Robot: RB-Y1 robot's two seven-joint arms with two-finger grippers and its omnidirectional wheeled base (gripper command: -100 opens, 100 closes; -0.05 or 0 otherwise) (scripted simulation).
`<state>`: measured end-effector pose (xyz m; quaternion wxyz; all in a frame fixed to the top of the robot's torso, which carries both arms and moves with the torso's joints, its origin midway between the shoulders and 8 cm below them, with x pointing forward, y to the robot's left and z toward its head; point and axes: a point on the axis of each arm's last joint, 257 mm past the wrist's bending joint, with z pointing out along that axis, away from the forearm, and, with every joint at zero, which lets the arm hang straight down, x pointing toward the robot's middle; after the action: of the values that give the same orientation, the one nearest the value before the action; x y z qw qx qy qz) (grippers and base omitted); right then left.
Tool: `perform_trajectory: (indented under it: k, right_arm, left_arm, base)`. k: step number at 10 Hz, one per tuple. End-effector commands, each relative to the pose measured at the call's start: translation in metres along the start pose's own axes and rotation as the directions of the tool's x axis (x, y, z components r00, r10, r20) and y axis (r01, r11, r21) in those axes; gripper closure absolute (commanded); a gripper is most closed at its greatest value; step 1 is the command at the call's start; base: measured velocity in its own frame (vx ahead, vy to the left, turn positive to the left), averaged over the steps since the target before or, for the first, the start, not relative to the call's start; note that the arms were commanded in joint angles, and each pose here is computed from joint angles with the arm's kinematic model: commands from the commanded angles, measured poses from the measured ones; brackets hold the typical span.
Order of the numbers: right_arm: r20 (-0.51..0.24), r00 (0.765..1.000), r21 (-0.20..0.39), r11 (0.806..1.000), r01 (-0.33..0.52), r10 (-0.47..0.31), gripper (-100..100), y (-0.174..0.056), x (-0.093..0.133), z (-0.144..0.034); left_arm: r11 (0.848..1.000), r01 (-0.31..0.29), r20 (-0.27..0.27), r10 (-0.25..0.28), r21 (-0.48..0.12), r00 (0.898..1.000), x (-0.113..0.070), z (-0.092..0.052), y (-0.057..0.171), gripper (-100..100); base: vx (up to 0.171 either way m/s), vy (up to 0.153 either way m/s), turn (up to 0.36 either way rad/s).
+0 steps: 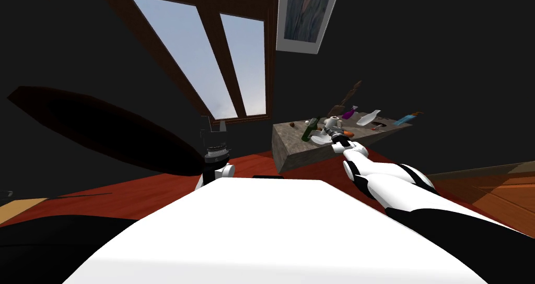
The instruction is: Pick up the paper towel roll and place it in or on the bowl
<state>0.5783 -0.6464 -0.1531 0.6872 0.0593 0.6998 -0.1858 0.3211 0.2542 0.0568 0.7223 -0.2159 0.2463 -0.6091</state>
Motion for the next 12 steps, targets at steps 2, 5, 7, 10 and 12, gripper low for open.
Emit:
perform_trajectory:
  k: [2, 5, 7, 10, 12]
  right_arm:
    - [0.0, 1.0, 0.0, 1.0, 0.0, 0.0, -100, 0.0, 0.0, 0.0]
    - [-0.003, 1.0, 0.016, 1.0, -0.001, 0.001, -100, -0.009, -0.015, 0.008]
    - [-0.003, 1.0, 0.016, 1.0, -0.001, 0.001, -100, -0.009, -0.015, 0.008]
    - [-0.005, 1.0, 0.041, 0.999, -0.003, 0.003, -100, -0.023, -0.035, 0.017]
    - [-0.006, 1.0, 0.062, 0.998, -0.005, 0.005, -100, -0.033, -0.051, 0.023]
  left_arm:
    - [1.0, 0.0, 0.0, 0.0, 0.0, 1.0, 0.0, 0.0, 0.0, 0]
    - [1.0, 0.0, 0.0, 0.0, 0.0, 1.0, 0.0, 0.0, 0.0, 0]
    - [1.0, 0.0, 0.0, 0.0, 0.0, 1.0, 0.0, 0.0, 0.0, 0]
    - [1.0, 0.0, 0.0, 0.0, 0.0, 1.0, 0.0, 0.0, 0.0, 0]
    - [1.0, 0.0, 0.0, 0.0, 0.0, 1.0, 0.0, 0.0, 0.0, 0]
  base:
    - [0.0, 0.0, 0.0]
    - [-0.019, -0.003, 0.037]
    - [-0.062, -0.009, 0.045]
    - [-0.072, -0.016, 0.084]
    - [-0.068, -0.011, 0.074]
